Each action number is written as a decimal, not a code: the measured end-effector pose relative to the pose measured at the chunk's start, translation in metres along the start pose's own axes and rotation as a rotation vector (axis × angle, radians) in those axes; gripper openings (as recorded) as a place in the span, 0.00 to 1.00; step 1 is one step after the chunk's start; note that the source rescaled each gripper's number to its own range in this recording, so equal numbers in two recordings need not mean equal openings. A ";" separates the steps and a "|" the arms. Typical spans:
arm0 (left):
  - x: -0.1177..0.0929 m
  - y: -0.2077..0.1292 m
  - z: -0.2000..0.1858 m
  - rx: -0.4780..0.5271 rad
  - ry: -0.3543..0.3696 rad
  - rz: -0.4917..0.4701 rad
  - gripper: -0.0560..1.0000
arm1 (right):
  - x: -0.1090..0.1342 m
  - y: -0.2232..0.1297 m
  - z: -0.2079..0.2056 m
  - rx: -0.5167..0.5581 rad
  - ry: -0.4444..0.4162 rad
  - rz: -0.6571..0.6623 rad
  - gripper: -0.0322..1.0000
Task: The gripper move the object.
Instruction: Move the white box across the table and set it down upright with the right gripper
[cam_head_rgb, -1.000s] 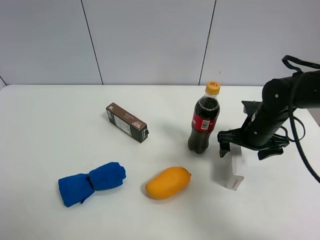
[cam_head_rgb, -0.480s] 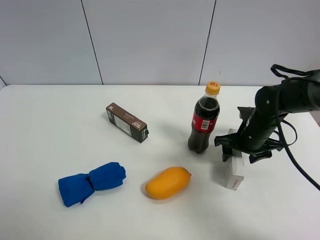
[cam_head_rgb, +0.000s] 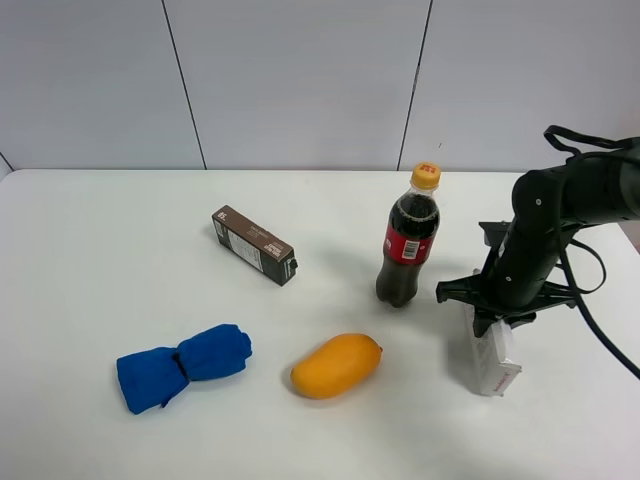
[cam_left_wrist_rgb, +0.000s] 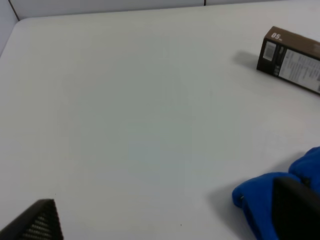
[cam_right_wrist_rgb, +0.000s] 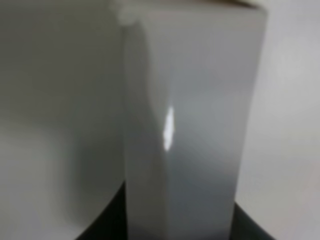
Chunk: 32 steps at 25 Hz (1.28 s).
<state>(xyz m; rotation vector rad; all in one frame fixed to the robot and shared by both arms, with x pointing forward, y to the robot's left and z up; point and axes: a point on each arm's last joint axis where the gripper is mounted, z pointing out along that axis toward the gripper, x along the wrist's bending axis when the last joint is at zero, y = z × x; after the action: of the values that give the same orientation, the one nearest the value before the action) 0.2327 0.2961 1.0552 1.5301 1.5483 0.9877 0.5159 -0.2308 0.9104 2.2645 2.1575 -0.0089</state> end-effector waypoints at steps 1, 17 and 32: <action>0.000 0.000 0.000 0.000 0.000 0.000 1.00 | -0.001 -0.002 -0.004 0.002 -0.004 -0.003 0.04; 0.000 0.000 0.000 0.000 0.000 -0.001 1.00 | -0.022 -0.071 -0.132 -0.181 0.048 -0.218 0.04; 0.000 0.000 0.000 0.000 0.000 -0.001 1.00 | 0.010 -0.104 -0.166 -0.438 0.227 -1.053 0.03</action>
<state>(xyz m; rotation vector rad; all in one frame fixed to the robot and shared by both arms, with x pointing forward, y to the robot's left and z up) 0.2327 0.2961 1.0552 1.5293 1.5489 0.9872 0.4120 -0.2132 1.0756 0.7806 2.8047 0.6416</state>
